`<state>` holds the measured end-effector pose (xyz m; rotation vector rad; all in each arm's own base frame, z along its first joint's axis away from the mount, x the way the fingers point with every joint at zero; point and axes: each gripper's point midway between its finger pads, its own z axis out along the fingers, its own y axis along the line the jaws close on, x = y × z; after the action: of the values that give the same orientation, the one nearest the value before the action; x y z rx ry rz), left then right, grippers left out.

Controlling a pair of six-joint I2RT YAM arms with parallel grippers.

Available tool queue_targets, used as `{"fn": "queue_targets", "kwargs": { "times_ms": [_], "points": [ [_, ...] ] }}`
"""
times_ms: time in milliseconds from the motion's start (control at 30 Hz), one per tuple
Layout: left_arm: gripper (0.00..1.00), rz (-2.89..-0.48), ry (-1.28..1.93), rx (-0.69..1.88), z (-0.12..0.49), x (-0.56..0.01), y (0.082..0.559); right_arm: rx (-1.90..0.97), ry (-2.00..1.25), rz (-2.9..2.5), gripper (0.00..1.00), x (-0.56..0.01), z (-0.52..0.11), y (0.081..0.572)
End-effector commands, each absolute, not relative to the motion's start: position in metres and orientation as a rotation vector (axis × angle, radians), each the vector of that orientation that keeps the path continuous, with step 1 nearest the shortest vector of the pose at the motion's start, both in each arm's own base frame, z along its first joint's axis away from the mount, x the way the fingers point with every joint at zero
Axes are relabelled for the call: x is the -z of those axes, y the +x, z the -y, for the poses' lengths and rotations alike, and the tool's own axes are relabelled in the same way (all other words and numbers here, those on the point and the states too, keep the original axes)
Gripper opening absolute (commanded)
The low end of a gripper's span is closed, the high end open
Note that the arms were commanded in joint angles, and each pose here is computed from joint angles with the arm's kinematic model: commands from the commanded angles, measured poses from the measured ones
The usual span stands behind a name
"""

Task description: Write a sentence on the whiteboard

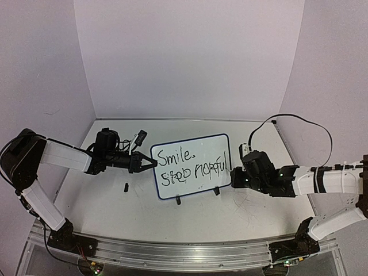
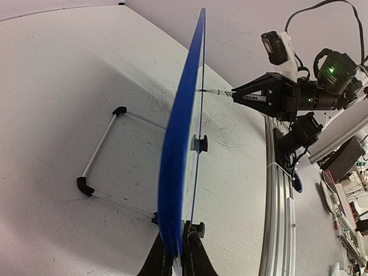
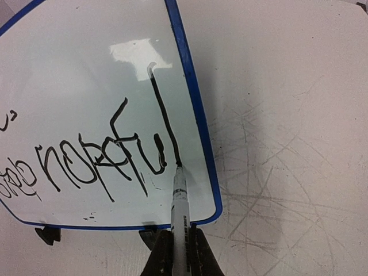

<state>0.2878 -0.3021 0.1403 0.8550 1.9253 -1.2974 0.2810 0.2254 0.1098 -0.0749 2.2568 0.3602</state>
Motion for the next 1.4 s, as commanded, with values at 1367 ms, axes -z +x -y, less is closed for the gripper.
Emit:
{"fn": "queue_targets", "kwargs": {
  "times_ms": [1367],
  "points": [
    [0.0, -2.033, 0.813, 1.142, 0.293, -0.11, 0.304, -0.375, -0.186, -2.237, 0.0, -0.124, -0.217, 0.266]
  ]
}}
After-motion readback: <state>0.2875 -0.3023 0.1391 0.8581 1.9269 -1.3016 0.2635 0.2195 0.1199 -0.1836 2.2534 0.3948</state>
